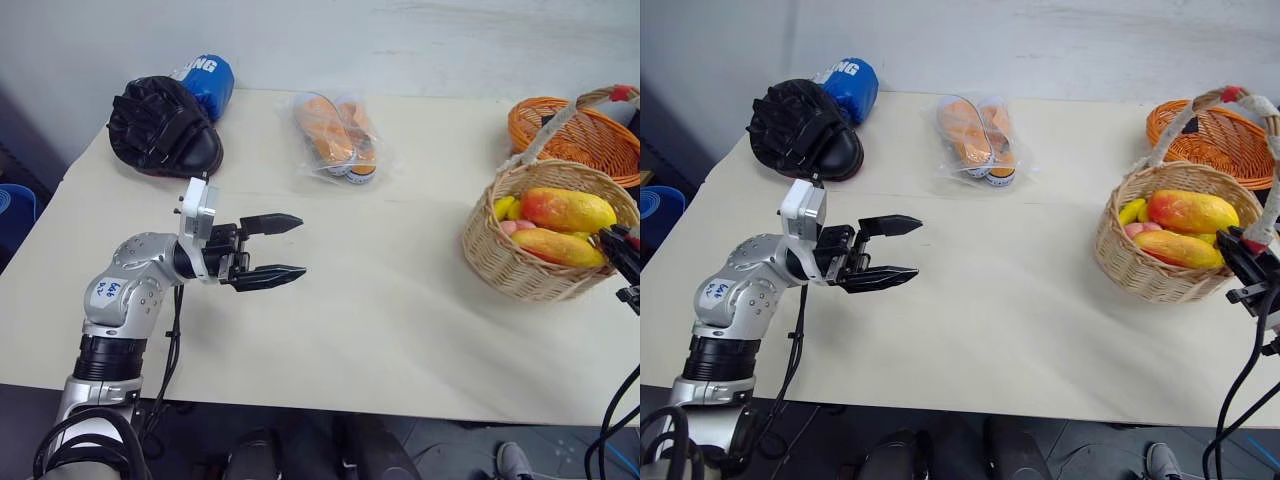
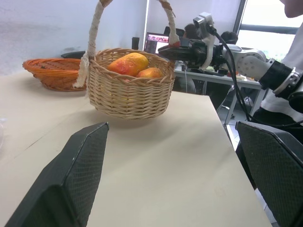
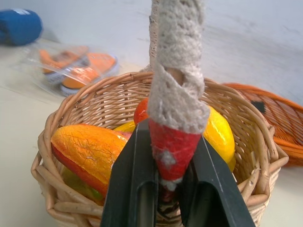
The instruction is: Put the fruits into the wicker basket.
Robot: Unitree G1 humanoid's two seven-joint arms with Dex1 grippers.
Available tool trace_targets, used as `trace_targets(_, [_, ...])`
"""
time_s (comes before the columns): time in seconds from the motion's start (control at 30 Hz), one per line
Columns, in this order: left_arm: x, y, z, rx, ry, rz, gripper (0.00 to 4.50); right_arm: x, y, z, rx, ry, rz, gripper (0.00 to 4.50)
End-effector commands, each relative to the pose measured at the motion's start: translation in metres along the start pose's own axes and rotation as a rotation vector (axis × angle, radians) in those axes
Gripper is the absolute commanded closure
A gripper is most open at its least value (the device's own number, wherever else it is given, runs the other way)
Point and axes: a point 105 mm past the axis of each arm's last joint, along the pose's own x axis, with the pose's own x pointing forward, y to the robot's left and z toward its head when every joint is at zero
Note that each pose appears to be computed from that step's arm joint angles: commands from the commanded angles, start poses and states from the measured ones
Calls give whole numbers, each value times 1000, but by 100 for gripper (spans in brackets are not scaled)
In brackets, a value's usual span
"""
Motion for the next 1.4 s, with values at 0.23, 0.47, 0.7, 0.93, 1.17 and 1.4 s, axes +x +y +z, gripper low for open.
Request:
trace_targets(0.23, [-2,4,7,86,14,52,0,3,-10,-1,10,-12,-8,300])
trace_targets(0.47, [-14,10,-5,106,89,86,0,-33,-2,6,-84,31,7,57])
trace_targets(0.7, [-41,16,-23,136,199,150,0,-67,23,22,-275,117,208,3])
trace_targets(0.93, [-77,2,-51,172,366,221,0,-98,80,4,-260,284,610,3])
trace_targets(1.17, [-92,-15,-69,214,443,302,0,-75,147,-22,-141,191,875,3])
trace_targets(1.4, [-89,-26,-71,205,444,309,0,-8,183,-36,-138,12,958,3])
